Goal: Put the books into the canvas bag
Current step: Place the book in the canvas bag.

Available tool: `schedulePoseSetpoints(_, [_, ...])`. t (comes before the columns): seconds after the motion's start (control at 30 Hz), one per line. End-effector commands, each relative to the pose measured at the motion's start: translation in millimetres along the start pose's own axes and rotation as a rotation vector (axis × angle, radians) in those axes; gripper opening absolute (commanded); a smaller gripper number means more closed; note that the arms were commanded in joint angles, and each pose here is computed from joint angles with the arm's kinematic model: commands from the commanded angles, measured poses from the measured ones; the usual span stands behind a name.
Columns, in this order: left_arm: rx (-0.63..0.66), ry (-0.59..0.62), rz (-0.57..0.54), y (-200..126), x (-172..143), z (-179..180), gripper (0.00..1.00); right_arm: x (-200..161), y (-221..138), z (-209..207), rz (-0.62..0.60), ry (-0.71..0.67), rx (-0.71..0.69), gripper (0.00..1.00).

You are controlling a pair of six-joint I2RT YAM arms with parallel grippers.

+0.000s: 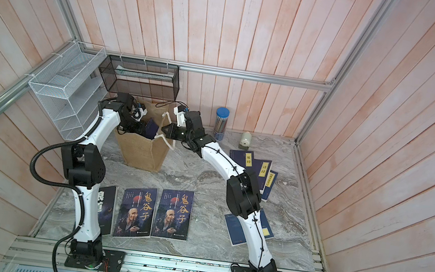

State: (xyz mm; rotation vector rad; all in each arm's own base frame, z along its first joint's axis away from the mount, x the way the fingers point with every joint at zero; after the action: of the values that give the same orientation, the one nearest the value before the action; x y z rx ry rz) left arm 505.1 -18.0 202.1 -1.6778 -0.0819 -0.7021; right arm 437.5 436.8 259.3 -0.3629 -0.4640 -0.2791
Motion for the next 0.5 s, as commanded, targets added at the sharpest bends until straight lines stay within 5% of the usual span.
schedulePoseSetpoints(0.0, [0.060,-0.010,0.007,7,-2,10,0.20,2,-8,14,-0.014,-0.020,0.013,0.00])
schedulePoseSetpoints(0.13, [0.074,-0.012,-0.019,-5,3,10,0.33,2,-9,17,-0.018,-0.020,0.014,0.00])
schedulePoseSetpoints(0.47, [0.110,-0.006,-0.157,-75,23,-4,0.41,2,-19,28,-0.017,-0.024,-0.018,0.09])
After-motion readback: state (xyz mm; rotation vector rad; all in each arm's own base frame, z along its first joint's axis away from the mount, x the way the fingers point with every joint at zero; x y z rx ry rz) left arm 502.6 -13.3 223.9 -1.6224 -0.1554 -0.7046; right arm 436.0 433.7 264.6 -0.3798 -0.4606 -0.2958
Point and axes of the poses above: each gripper's point midway between its finger pads, its own y axis out along the fingers, its own z axis along the line the jaws close on, x = y × z, the point moved 6 cm from there along -y, back along the fingers, and after that the axes turned 14 degrees about y, right-handed, at the moved point
